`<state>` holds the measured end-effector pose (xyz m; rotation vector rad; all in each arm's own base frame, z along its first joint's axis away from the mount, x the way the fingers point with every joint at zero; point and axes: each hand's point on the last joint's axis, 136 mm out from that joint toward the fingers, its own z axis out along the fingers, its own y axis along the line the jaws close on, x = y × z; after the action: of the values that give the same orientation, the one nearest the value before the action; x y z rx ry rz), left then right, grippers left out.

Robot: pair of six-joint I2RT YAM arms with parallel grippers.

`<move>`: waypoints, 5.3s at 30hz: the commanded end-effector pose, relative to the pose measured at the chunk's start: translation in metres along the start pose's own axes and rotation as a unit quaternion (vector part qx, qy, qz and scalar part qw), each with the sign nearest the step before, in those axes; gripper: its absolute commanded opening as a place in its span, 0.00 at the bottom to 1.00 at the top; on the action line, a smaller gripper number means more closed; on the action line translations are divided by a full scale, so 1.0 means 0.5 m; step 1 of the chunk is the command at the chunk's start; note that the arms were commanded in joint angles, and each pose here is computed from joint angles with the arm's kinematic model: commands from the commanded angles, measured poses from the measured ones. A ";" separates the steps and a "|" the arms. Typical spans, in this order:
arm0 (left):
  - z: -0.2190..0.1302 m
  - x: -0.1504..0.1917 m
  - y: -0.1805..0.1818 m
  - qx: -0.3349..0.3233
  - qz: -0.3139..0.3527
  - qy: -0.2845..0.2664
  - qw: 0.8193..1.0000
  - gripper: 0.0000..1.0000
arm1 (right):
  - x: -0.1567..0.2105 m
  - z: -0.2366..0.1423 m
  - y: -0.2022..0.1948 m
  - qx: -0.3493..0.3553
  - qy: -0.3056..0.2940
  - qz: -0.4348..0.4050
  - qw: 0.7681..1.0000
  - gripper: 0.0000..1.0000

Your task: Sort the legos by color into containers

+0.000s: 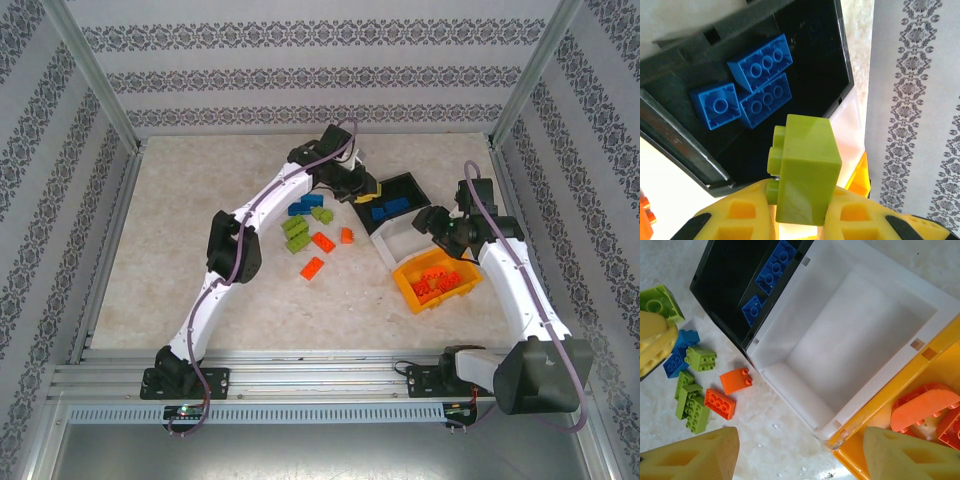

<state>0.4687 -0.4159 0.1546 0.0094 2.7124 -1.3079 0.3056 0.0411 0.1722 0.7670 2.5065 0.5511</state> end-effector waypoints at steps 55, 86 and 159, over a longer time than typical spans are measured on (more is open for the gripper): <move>0.100 0.286 -0.159 0.077 0.128 0.161 0.976 0.20 | 0.004 -0.123 -0.091 0.102 -0.069 0.033 0.992 0.69; -0.186 0.153 0.086 -0.139 0.032 -0.021 0.990 0.56 | 0.133 -0.015 0.065 0.011 0.100 -0.095 0.990 0.69; -0.316 0.201 0.275 -0.164 -0.054 -0.032 0.984 0.60 | 0.155 -0.072 -0.077 0.275 0.089 -0.129 0.949 0.34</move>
<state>0.3500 -0.1935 0.1302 -0.3165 2.8939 -0.8319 0.2627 0.1018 0.1668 0.2195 2.8816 0.0229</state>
